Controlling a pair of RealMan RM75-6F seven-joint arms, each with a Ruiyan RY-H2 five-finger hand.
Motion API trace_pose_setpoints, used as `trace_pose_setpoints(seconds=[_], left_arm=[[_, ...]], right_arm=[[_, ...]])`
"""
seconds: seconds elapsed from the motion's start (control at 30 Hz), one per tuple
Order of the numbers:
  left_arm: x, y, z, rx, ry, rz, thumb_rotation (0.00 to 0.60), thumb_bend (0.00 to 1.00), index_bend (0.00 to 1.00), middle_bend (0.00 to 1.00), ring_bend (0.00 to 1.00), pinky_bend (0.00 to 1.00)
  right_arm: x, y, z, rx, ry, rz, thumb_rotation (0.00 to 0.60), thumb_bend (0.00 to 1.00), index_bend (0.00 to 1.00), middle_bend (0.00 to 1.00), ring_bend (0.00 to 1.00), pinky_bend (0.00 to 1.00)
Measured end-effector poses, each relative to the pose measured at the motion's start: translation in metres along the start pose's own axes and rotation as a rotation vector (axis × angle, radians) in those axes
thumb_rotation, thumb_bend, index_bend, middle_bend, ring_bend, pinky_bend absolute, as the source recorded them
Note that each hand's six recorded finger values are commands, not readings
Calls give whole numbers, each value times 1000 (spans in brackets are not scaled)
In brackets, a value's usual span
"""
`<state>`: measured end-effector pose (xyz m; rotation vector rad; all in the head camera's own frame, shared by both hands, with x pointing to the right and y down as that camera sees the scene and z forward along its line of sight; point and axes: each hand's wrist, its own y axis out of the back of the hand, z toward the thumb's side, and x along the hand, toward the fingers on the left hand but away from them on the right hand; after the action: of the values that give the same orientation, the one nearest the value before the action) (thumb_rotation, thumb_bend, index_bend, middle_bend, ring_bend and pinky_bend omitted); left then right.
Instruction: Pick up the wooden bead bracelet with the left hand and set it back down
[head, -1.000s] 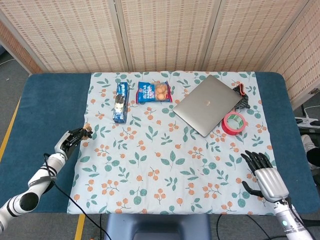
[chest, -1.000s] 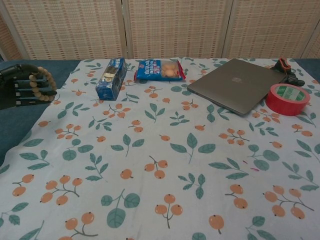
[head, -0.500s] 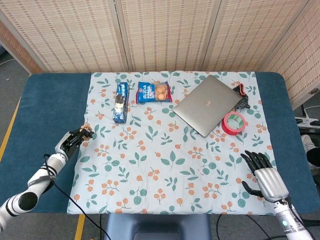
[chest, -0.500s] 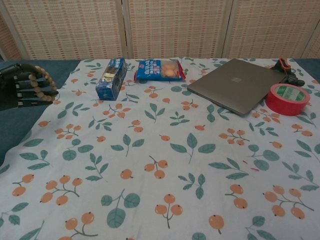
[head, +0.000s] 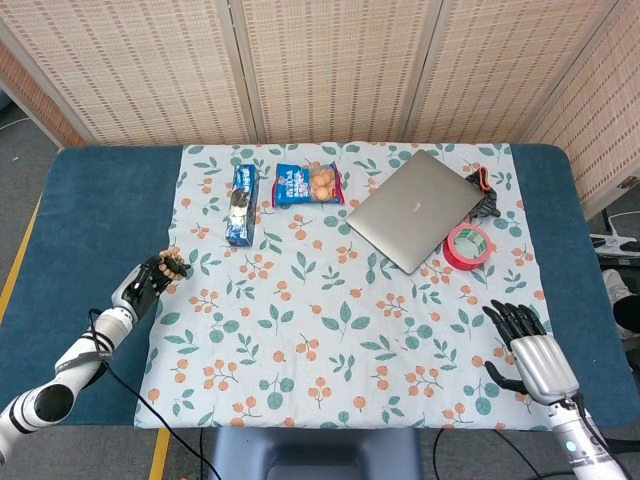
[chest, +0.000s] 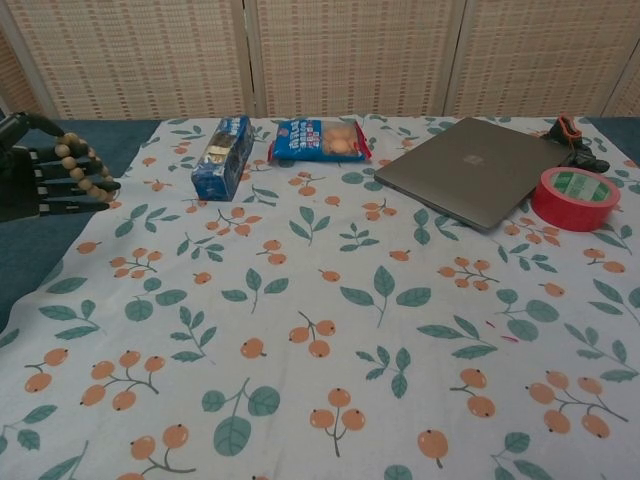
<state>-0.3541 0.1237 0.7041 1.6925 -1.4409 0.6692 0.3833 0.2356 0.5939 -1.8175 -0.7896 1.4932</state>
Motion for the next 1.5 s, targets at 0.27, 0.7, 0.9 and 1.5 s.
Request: trace_pose_setpoints(seconds=[0.27, 0.7, 0.9, 1.5], left_arm=[[-3, -9, -1, 4, 18, -36, 456, 1000, 569, 507, 166, 58], [-5, -14, -4, 49, 29, -69, 600, 1000, 526, 465, 140, 50], [-6, -15, -2, 43, 16, -74, 600, 814, 457, 451, 136, 49], [-5, -11, -2, -42, 11, -81, 316, 557, 650, 474, 141, 27]], right_arm=[[0, 1, -1, 2, -4, -5, 516, 314, 0, 0, 0, 0], [-1, 0, -1, 1, -6, -4, 517, 314, 0, 0, 0, 0], [-1, 0, -1, 2, -6, -1, 519, 314, 0, 0, 0, 0], [-2, -2, -1, 3, -6, 7, 518, 314, 0, 0, 0, 0]])
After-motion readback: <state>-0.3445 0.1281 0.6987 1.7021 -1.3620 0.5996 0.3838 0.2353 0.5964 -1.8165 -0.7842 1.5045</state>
